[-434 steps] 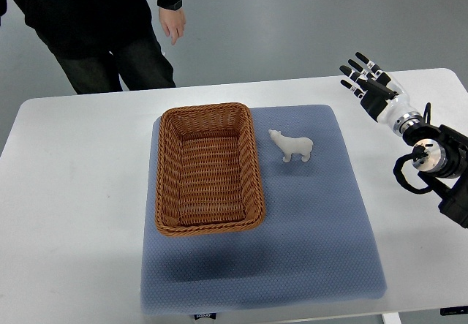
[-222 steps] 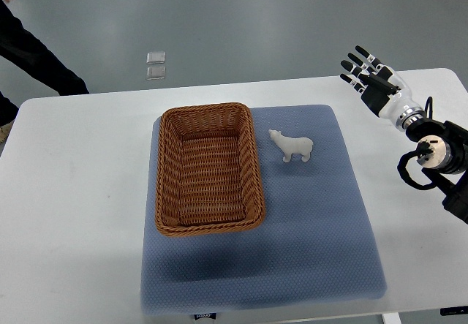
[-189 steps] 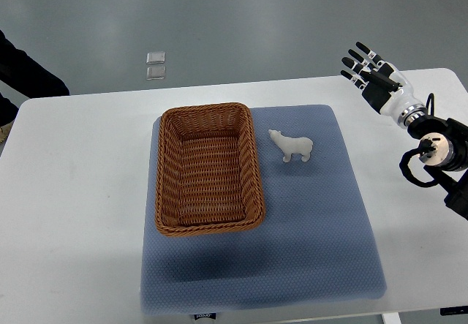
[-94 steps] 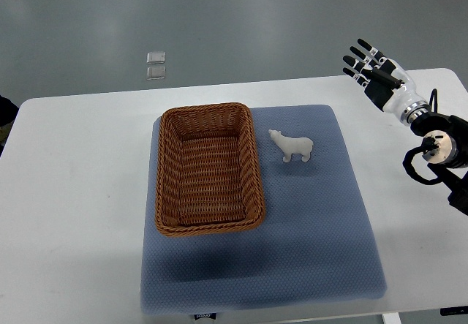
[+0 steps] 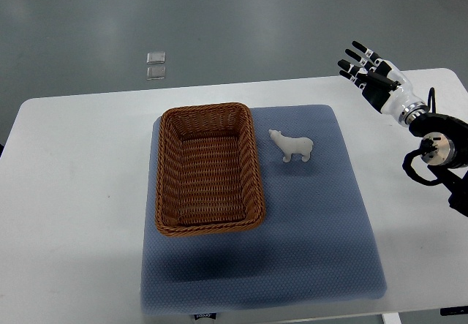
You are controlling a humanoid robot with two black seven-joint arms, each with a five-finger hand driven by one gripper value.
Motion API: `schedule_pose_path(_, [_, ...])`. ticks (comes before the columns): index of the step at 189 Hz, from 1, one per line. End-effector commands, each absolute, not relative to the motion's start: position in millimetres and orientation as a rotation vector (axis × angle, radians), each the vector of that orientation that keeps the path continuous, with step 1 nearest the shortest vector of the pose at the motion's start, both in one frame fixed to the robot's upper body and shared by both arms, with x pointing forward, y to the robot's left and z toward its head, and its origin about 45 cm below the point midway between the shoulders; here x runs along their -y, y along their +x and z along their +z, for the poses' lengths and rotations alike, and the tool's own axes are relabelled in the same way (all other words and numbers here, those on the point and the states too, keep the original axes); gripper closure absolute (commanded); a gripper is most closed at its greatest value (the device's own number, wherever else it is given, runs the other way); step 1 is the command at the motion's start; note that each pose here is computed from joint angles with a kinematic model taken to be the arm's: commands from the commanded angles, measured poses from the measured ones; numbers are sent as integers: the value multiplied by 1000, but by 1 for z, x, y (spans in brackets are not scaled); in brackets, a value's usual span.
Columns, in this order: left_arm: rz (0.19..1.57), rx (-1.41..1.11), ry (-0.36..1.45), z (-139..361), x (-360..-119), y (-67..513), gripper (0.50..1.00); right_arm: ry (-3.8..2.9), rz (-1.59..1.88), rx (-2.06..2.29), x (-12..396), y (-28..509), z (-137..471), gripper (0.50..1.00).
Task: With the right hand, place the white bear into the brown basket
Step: 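Reach the right hand down to the white polar bear figurine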
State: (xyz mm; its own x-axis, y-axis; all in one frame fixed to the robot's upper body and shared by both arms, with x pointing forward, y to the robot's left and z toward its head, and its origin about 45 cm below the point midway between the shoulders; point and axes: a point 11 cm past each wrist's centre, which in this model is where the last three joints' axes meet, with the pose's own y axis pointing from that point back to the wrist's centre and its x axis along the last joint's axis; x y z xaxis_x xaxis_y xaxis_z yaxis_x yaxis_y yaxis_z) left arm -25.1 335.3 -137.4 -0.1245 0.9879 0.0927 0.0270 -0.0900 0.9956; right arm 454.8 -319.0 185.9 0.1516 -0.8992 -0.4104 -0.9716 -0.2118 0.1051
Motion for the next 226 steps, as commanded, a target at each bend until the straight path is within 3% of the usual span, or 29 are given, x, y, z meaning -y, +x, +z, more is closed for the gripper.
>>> schedule_pose_path(1, [1361,-1273,1231,-137,-335,-25,500,-2258,574,-1842,318,454,186,574])
schedule_pose_path(65, [1361,-1273,1231,-137,-335,-25,500,-2598,310,-1727,304,452,197,576])
schedule_pose_path(158, [1360,-1274,1232,-137,-335,-26,500,-3282,-587,-1342,270,429,196,581])
schedule_pose_path(226, [1361,-1273,1231,-137,-335,-25,500,-3438,-1048,-1183,256,422,181,603])
